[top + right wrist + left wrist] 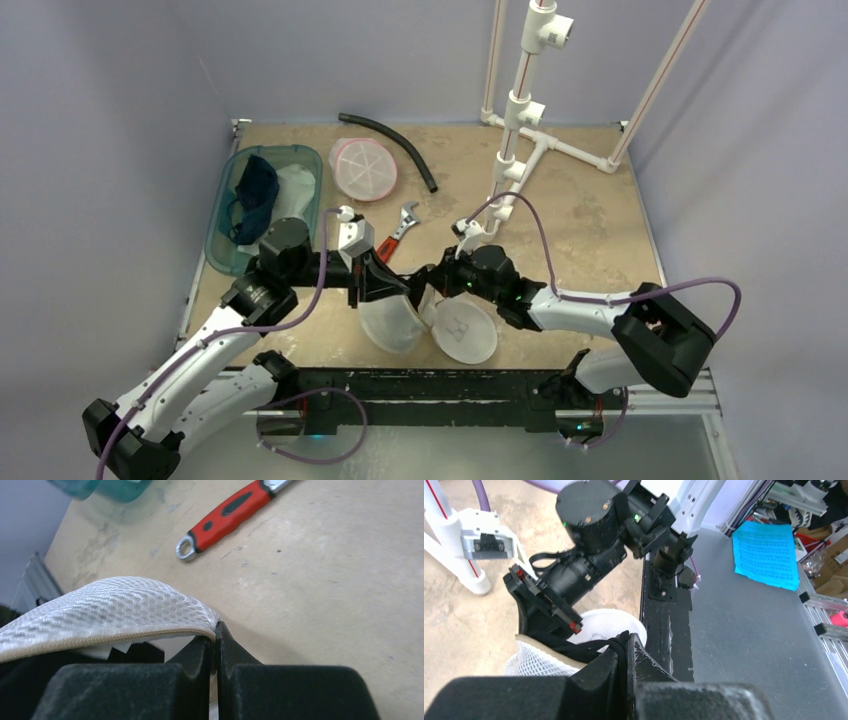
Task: Unzip the laundry bag and remove the bra
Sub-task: Pick up the bra from the laundry bag.
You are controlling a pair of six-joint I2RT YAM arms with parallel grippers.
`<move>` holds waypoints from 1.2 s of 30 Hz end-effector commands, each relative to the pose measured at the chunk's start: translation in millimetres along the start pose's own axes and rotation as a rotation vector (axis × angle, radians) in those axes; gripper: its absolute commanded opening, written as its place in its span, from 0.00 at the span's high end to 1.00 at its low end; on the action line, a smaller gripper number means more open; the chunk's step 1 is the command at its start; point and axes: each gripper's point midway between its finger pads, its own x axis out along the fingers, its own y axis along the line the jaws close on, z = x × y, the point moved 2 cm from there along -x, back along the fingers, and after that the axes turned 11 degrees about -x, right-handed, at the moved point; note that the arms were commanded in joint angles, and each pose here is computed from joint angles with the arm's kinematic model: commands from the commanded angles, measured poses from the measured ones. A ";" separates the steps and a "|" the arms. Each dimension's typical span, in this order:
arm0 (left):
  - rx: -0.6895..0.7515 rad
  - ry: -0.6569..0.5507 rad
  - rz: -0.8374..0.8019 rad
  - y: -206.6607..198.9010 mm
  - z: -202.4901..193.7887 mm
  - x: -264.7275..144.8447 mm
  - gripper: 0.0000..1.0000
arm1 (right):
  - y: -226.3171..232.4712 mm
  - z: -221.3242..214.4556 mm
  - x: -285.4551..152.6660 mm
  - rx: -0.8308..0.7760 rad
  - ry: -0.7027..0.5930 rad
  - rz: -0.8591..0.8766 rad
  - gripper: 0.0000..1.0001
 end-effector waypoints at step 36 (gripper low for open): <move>0.254 -0.093 0.053 -13.9 57.6 -10.6 1.00 | 5.1 110.7 -136.3 -0.098 -0.420 -0.156 0.24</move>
